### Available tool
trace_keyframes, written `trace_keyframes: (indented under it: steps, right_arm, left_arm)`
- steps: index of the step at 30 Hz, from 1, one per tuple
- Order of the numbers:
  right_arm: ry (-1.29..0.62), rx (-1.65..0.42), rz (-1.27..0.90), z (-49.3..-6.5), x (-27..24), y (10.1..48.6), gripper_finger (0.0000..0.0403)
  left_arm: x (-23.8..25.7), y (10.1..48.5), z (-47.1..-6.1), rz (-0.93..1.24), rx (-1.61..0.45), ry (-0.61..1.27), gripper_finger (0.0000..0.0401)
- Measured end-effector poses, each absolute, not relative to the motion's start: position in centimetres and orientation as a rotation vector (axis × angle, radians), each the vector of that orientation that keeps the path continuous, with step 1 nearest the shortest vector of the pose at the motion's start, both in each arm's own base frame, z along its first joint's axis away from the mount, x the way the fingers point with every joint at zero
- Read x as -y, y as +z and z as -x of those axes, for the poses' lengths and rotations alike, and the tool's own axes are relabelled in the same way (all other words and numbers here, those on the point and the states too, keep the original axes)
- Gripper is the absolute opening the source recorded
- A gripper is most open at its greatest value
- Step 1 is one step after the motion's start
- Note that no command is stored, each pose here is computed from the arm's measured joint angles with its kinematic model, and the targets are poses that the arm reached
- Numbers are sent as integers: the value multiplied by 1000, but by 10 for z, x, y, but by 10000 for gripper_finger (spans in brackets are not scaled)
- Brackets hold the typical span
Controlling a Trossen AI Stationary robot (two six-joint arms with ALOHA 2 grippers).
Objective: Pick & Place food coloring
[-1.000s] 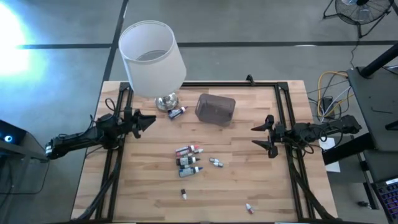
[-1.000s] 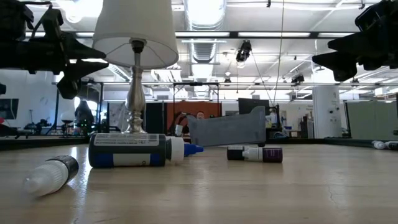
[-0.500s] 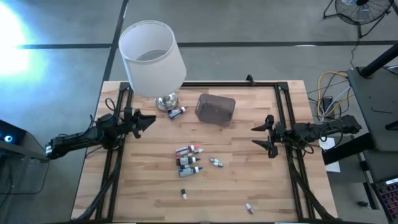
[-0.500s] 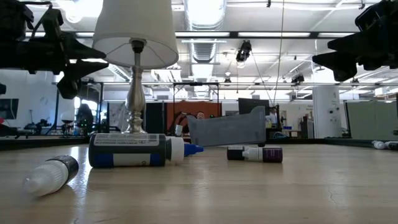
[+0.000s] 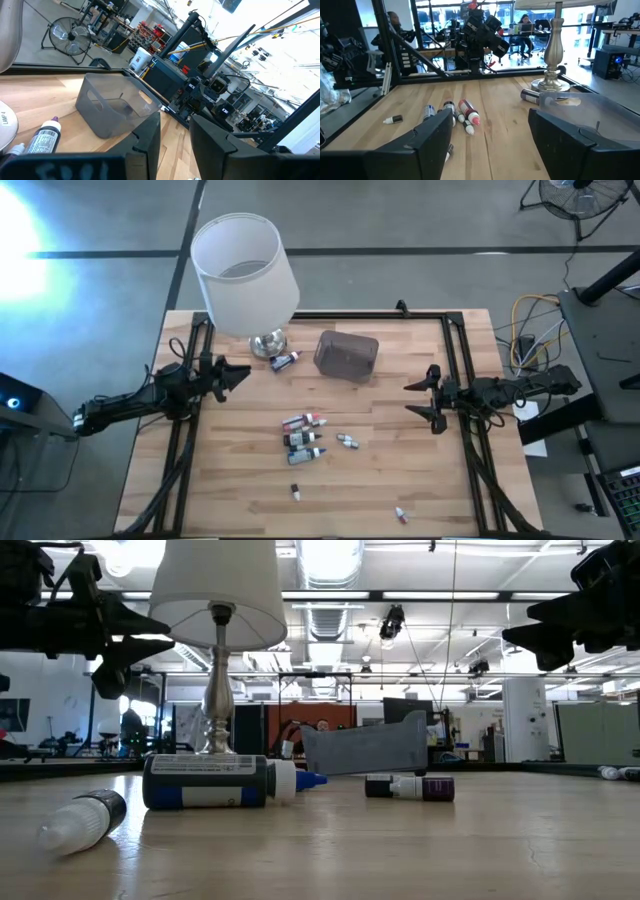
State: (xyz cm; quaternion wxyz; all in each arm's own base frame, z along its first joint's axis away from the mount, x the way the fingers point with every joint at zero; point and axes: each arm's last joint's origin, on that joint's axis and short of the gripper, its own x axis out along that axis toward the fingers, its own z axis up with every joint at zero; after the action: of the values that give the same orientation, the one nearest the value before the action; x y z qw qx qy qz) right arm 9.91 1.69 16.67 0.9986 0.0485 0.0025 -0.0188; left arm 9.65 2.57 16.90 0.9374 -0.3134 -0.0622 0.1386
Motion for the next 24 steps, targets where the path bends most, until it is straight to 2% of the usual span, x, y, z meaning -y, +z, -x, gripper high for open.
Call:
trace_keyframes:
  steps: [24]
  right_arm:
    - [-38, -5, -96, -99, -17, 167, 254]
  left_arm:
    - [-26, 169, -97, 640, 126, 283, 85]
